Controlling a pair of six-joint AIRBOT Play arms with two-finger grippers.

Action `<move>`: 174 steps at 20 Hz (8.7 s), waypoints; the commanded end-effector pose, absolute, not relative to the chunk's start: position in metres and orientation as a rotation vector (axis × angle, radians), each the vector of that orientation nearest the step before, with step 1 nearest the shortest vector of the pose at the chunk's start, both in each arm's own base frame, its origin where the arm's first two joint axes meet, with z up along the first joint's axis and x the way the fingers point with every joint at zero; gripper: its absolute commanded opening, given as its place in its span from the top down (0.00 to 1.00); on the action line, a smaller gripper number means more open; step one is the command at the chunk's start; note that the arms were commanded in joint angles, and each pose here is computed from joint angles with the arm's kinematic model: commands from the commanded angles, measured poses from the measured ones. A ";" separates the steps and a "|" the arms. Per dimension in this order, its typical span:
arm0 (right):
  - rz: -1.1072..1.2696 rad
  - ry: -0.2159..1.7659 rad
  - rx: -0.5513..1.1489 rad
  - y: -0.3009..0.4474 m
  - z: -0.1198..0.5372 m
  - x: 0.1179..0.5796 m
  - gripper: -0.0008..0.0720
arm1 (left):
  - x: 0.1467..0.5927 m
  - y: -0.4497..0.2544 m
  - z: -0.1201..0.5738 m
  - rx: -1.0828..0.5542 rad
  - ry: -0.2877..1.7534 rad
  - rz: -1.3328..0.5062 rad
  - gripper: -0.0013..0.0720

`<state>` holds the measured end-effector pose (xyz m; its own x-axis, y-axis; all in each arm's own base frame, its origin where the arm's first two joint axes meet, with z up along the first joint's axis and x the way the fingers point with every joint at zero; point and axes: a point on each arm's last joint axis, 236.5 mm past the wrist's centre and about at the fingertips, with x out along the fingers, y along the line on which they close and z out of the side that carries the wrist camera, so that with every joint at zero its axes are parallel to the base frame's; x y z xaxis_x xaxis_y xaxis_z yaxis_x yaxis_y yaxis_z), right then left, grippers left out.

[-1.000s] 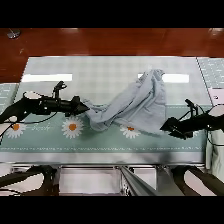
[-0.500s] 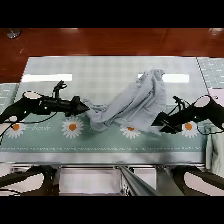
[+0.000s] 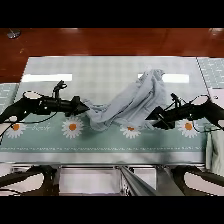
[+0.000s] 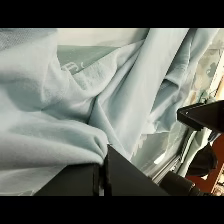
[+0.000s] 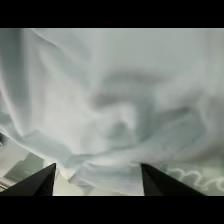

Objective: Fold the shirts.

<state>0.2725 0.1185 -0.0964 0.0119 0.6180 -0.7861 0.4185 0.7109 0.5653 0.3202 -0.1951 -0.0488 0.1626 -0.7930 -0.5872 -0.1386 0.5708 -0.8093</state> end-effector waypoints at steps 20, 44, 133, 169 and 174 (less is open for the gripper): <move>0.487 1.463 0.631 0.183 -0.026 0.340 0.96 | 0.363 -0.201 0.027 -1.015 1.138 -0.705 0.95; 0.342 -0.029 -0.006 0.085 0.530 0.132 0.96 | 0.162 -0.056 0.561 -0.131 -0.196 -0.180 0.95; 0.306 0.864 0.333 0.070 0.225 0.415 0.96 | 0.418 -0.082 0.313 -0.707 0.377 -0.628 0.95; 0.145 0.746 0.225 0.028 0.203 0.429 0.96 | 0.465 -0.110 0.182 -0.286 0.704 -0.333 0.95; 0.151 0.761 0.476 0.039 0.109 0.536 0.96 | 0.525 -0.128 0.135 -0.346 0.652 -0.284 0.95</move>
<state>0.4790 0.0341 0.1588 0.7036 0.2576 -0.6622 -0.0218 0.9393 0.3423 0.4869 -0.1230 0.1603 0.7119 -0.3919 -0.5827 0.2058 0.9098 -0.3605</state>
